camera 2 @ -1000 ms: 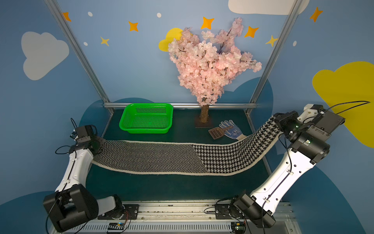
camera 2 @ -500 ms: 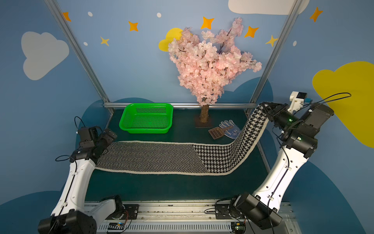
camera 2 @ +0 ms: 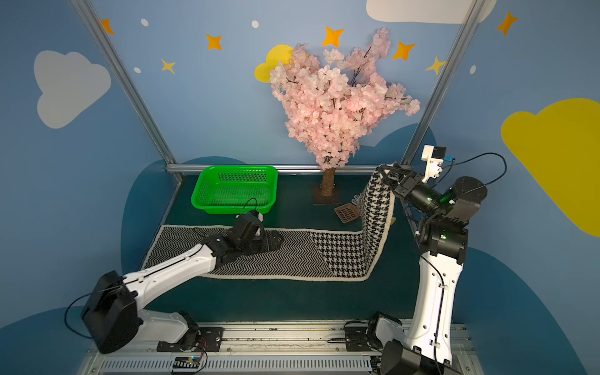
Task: Roll up the scarf and place it into the basket
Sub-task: Flatten out the scarf at the center of the board.
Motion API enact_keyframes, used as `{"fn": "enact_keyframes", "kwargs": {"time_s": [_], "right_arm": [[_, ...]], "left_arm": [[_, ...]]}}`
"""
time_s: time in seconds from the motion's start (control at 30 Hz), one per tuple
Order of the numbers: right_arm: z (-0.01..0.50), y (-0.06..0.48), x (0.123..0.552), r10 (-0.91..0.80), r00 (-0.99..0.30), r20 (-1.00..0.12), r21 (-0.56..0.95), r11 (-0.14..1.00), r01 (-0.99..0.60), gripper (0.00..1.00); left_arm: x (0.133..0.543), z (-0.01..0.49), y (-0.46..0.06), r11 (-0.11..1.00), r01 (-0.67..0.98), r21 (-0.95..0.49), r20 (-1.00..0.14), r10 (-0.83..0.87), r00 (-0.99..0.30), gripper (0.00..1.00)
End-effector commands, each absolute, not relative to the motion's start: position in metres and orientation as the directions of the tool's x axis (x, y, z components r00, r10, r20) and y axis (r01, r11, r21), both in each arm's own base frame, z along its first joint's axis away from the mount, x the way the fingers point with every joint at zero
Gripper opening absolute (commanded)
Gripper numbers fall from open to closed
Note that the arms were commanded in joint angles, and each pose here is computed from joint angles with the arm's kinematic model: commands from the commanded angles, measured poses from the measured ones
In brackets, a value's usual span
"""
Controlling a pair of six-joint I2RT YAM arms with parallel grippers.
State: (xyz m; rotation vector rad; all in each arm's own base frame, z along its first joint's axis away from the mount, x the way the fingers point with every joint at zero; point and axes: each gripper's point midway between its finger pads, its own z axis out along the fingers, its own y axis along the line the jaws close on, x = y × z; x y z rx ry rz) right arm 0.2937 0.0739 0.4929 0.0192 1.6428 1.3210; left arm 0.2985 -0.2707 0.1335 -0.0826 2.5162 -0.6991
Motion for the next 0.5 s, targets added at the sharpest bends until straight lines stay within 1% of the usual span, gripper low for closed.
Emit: {"fn": "enact_keyframes", "kwargs": {"time_s": [0.0, 0.2, 0.37, 0.47], "right_arm": [[0.509, 0.1, 0.274, 0.465, -0.477, -0.746, 0.659, 0.408, -0.632, 0.0], [0.503, 0.122, 0.265, 0.418, -0.501, -0.758, 0.648, 0.393, -0.652, 0.0], [0.508, 0.126, 0.267, 0.403, -0.507, -0.762, 0.644, 0.384, -0.662, 0.0], [0.511, 0.124, 0.268, 0.408, -0.487, -0.772, 0.632, 0.41, -0.657, 0.0]], "left_arm": [[0.314, 0.141, -0.317, 0.834, 0.127, -0.537, -0.5, -0.193, -0.844, 1.0], [0.325, 0.125, -0.395, 0.807, 0.187, -0.56, -0.472, -0.125, -0.873, 1.0], [0.325, 0.124, -0.463, 0.781, 0.285, -0.556, -0.496, -0.037, -0.868, 1.0], [0.32, 0.121, -0.5, 0.751, 0.312, -0.582, -0.469, 0.003, -0.883, 1.0]]}}
